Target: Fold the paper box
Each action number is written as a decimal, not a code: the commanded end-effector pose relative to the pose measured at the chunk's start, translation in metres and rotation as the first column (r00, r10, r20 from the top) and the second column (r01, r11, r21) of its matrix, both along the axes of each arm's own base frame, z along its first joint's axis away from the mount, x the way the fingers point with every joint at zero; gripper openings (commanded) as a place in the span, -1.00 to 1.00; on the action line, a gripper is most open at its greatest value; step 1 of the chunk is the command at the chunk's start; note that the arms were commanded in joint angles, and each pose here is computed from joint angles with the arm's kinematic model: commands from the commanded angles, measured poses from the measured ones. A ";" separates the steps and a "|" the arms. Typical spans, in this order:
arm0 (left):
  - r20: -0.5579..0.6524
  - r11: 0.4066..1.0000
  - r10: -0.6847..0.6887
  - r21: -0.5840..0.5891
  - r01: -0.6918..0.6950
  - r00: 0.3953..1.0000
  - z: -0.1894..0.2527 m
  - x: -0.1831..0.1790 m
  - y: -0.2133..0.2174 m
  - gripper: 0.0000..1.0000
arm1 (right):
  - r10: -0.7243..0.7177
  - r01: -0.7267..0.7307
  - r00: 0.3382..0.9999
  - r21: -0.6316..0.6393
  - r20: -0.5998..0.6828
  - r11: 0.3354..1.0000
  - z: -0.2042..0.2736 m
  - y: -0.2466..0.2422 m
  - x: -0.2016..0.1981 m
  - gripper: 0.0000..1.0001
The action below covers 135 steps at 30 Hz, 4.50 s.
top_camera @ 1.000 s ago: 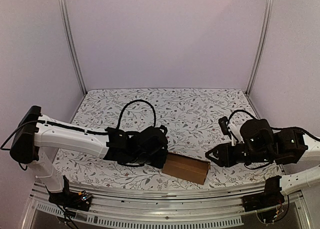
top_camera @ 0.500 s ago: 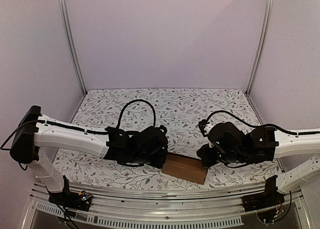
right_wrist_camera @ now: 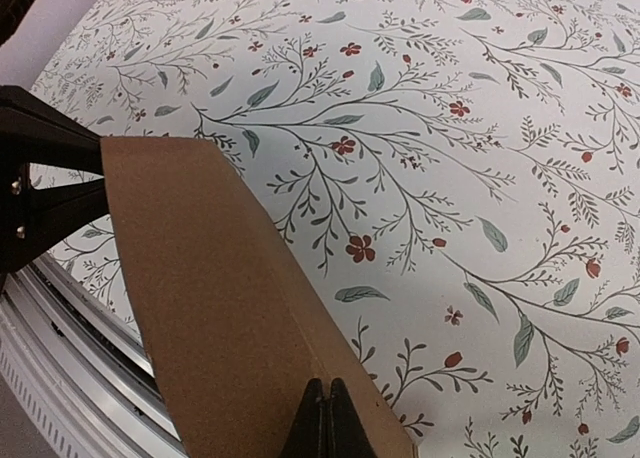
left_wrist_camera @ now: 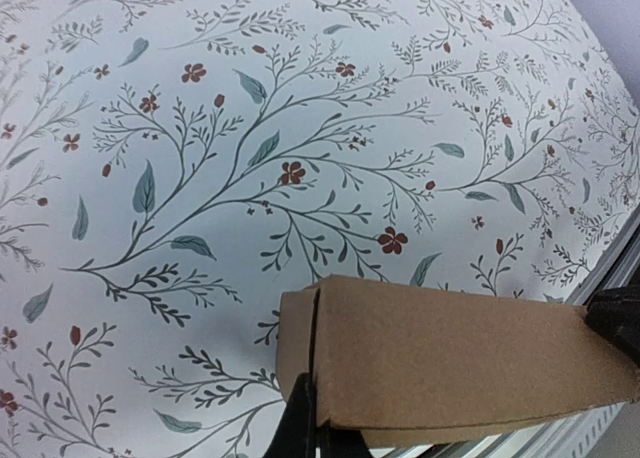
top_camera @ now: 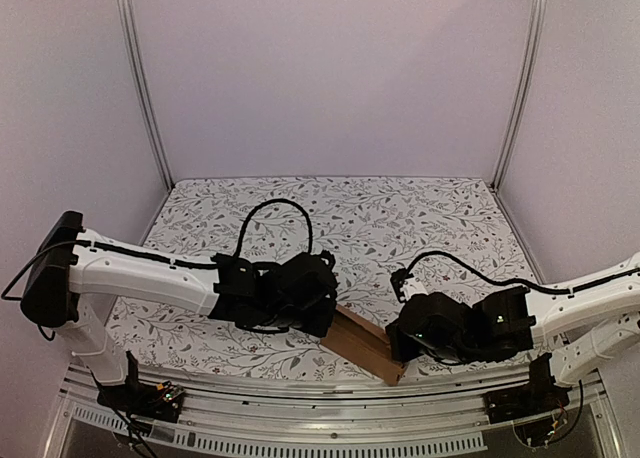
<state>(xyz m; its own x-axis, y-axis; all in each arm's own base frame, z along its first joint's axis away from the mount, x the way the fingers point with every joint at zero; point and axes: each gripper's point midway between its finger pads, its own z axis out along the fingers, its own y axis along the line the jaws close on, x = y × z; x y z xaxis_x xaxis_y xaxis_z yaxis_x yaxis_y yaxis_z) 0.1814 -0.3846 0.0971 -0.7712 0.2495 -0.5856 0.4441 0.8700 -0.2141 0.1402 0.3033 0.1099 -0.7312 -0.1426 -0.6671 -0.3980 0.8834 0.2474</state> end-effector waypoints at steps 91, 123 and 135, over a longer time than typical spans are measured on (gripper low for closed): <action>-0.038 0.977 -0.189 -0.109 0.184 0.981 -0.035 0.000 0.030 -0.89 | 0.080 -0.089 0.949 0.018 0.306 0.996 0.080 0.038 0.050 -1.00; -0.035 0.972 -0.216 -0.100 0.212 0.976 -0.031 0.000 0.024 -0.95 | -0.003 -0.040 0.983 0.231 0.182 0.972 0.072 -0.053 0.053 -1.00; -0.042 0.972 -0.220 -0.098 0.215 0.975 -0.031 -0.001 0.024 -0.95 | 0.002 0.002 0.999 0.118 -0.039 0.993 -0.043 -0.051 0.039 -1.00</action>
